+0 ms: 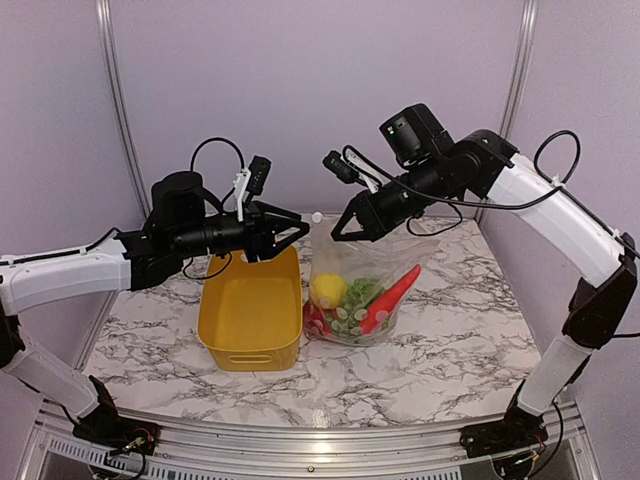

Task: Place the food in the zip-top bag and seal the zipper
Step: Pass from the right arm to the left, then hold the zipper from the zipper food storage bag, then zip the zipper on the zipper food storage bag, then place the zipper food storage bag at the center of the board.

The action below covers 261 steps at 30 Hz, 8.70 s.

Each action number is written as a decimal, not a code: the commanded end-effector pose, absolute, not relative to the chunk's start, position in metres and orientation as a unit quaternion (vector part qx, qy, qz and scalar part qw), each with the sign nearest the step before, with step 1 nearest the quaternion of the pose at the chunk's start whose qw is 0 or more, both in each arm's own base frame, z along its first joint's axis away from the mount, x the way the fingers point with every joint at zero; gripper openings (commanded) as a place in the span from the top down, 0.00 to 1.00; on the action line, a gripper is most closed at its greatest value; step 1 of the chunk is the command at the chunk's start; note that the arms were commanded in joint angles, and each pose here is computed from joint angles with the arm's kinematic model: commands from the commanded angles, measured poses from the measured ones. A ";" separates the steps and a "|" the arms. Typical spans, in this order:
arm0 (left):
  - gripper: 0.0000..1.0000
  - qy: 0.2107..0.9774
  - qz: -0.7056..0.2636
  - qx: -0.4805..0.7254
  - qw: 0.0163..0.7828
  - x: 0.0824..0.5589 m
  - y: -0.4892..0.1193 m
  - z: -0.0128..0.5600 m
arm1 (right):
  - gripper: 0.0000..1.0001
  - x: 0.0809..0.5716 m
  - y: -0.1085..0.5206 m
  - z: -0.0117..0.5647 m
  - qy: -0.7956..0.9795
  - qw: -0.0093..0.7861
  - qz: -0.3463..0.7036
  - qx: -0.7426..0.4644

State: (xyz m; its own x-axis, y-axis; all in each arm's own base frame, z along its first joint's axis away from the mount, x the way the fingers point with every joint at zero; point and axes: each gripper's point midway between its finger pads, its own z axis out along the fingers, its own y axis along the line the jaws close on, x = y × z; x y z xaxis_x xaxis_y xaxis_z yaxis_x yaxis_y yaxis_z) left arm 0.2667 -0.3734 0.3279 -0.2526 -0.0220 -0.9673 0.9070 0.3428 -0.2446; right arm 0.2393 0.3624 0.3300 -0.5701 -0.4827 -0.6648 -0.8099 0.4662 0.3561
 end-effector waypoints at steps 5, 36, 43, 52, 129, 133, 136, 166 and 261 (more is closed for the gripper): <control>0.57 0.617 -0.474 0.377 0.503 0.274 -0.397 0.328 | 1.00 0.238 0.365 0.340 0.811 0.252 0.345 -0.400; 0.93 0.584 -0.513 0.406 0.481 0.267 -0.403 0.314 | 1.00 0.273 0.338 0.321 0.858 0.263 0.262 -0.355; 0.99 0.583 -0.514 0.403 0.483 0.267 -0.403 0.315 | 1.00 0.274 0.338 0.314 0.860 0.253 0.265 -0.354; 1.00 0.587 -0.509 0.401 0.485 0.264 -0.397 0.322 | 0.95 0.270 0.349 0.347 0.832 0.279 0.303 -0.371; 1.00 0.633 -0.482 0.360 0.487 0.259 -0.361 0.322 | 0.95 0.222 0.383 0.335 0.802 0.264 0.290 -0.451; 1.00 0.635 -0.469 0.362 0.495 0.268 -0.355 0.322 | 0.96 0.222 0.375 0.327 0.815 0.255 0.274 -0.442; 1.00 0.635 -0.466 0.364 0.497 0.273 -0.349 0.322 | 0.97 0.222 0.368 0.321 0.825 0.248 0.262 -0.436; 1.00 0.666 -0.414 0.331 0.525 0.317 -0.284 0.311 | 0.99 0.200 0.313 0.306 0.873 0.206 0.210 -0.389; 0.02 0.817 -0.355 0.313 0.330 0.293 -0.347 0.213 | 0.31 0.324 0.207 0.373 0.846 0.452 0.257 -0.122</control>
State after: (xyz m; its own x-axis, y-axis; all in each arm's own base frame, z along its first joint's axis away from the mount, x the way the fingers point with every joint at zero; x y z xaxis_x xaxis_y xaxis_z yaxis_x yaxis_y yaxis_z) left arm 0.2969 -0.3732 0.2028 -0.5915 0.1709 -0.7880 0.7561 0.4570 -0.4685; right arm 0.3186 0.2251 0.3568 -0.6324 0.0023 -0.7747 -0.4720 0.7919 0.3876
